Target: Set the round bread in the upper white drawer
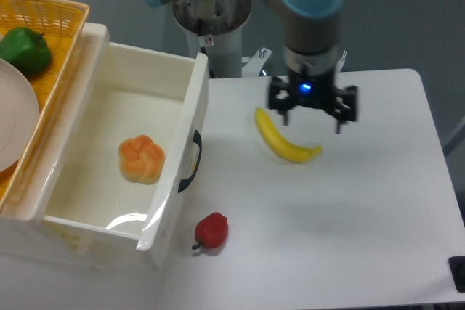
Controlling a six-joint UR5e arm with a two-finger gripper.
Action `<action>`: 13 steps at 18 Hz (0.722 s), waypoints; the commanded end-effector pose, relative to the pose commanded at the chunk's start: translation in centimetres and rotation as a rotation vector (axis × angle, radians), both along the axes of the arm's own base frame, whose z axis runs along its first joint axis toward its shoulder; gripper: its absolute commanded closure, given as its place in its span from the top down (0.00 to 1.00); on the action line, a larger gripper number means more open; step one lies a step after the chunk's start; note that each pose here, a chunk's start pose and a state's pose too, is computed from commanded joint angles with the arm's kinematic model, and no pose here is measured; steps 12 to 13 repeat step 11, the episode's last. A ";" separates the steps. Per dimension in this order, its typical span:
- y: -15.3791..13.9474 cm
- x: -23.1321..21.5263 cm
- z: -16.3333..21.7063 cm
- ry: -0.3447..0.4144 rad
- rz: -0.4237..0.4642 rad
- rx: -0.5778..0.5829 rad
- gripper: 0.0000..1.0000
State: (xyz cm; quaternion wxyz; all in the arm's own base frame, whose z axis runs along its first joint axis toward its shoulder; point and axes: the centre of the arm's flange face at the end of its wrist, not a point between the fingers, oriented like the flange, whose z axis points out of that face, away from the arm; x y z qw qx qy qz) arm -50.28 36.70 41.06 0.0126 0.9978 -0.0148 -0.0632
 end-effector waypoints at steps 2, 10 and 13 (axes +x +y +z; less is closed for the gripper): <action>-2.0 -2.6 -2.1 -0.021 -0.036 -0.016 1.00; -1.7 -7.8 -13.9 -0.061 -0.185 -0.039 1.00; -1.8 -7.9 -14.2 -0.066 -0.185 -0.040 1.00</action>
